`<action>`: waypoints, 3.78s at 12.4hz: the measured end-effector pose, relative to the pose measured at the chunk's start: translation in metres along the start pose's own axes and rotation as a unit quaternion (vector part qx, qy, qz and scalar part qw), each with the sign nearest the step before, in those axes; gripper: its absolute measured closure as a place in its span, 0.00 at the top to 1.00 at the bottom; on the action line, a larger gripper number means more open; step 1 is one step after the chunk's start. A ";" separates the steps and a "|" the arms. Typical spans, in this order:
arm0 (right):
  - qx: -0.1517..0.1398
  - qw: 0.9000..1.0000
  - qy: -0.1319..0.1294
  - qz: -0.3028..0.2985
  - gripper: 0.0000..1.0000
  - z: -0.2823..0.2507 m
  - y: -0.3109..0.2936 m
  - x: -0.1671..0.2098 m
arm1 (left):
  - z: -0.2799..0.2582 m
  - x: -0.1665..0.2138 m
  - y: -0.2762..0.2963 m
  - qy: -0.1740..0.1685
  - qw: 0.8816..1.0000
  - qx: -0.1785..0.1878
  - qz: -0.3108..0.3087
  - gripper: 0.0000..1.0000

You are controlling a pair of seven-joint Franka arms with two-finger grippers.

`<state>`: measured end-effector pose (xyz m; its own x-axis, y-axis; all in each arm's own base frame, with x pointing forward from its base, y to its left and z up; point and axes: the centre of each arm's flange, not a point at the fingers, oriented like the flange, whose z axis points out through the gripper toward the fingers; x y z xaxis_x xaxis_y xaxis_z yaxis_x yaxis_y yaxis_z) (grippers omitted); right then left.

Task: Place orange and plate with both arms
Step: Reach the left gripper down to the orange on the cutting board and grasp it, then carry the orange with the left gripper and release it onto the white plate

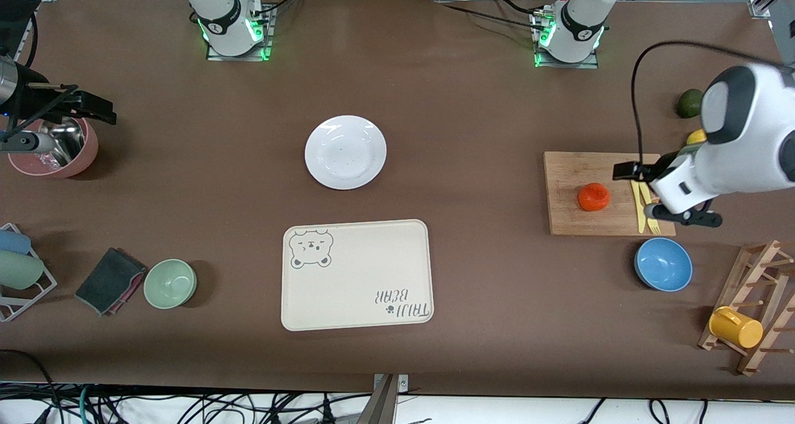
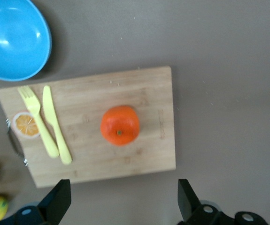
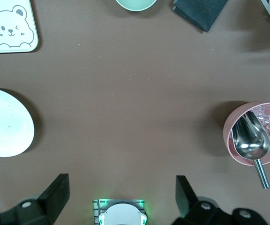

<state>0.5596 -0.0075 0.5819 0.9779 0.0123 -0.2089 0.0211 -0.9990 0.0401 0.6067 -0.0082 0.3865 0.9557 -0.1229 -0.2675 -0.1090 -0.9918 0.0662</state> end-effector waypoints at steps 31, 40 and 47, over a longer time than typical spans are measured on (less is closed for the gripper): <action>0.000 1.000 0.001 -0.002 1.00 0.000 -0.003 0.000 | 0.172 0.007 0.047 0.040 0.998 0.018 -0.040 0.73; -0.001 1.000 0.001 -0.004 1.00 -0.001 -0.004 0.000 | 0.130 -0.033 0.453 0.078 0.969 -0.034 -0.233 0.73; -0.001 1.000 0.001 -0.004 1.00 -0.001 -0.005 0.000 | 0.248 -0.056 0.623 0.101 0.959 -0.098 -0.247 0.73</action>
<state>0.5599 -0.0029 0.5823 0.9781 0.0206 -0.2069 0.0294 -0.9988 0.0399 0.4175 -0.6280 0.2042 0.9130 0.3892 -0.1224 0.4054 -0.8995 0.1631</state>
